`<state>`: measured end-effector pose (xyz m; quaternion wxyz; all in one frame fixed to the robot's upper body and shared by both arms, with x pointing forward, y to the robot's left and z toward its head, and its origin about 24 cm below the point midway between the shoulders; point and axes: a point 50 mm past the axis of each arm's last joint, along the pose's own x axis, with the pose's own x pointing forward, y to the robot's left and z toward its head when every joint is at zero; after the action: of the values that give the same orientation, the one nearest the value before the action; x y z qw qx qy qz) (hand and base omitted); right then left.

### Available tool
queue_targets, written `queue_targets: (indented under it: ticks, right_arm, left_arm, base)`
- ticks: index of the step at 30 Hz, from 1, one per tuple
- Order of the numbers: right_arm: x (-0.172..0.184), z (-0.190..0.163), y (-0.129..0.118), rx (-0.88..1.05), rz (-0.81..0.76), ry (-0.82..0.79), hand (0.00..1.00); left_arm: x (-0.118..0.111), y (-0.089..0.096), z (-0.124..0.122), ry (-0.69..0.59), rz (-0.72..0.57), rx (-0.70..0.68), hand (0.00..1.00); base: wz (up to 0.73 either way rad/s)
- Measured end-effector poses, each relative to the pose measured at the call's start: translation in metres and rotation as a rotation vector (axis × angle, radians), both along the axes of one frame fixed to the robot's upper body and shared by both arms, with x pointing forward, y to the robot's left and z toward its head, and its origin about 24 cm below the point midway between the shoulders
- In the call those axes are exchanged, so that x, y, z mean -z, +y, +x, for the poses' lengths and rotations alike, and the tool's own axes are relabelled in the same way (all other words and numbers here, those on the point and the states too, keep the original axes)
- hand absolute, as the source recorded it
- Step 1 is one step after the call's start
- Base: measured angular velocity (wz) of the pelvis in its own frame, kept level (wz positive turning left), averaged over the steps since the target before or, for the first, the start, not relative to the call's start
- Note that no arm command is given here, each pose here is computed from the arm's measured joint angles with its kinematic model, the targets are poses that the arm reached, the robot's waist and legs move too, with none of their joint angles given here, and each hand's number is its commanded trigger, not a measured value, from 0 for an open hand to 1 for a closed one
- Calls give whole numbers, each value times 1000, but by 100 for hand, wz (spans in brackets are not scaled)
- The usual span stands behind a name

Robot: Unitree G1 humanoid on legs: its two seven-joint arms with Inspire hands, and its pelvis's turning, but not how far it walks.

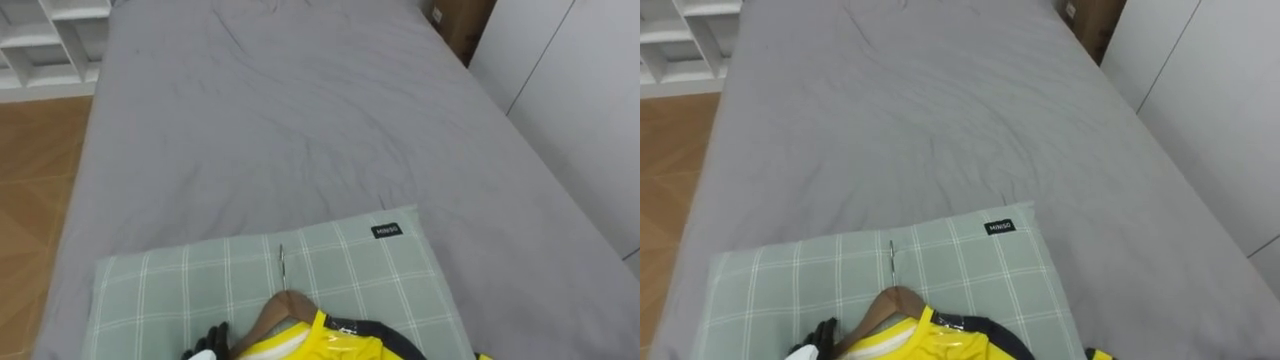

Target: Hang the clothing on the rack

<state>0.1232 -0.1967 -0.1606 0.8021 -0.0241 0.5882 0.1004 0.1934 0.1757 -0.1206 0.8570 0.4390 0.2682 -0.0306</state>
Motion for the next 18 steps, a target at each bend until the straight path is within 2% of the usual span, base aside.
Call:
queue_targets:
  ticks: [6, 18]
  right_arm:
    - [1, 1, 4, 7, -3, 7, 0]
    - [1, 1, 7, 24, -3, 18, 0]
  left_arm:
    - [-3, 6, 6, -24, -39, -93, 0]
    - [-4, 11, 12, -12, -76, -182, 0]
  base:
    - [-7]
    - [-1]
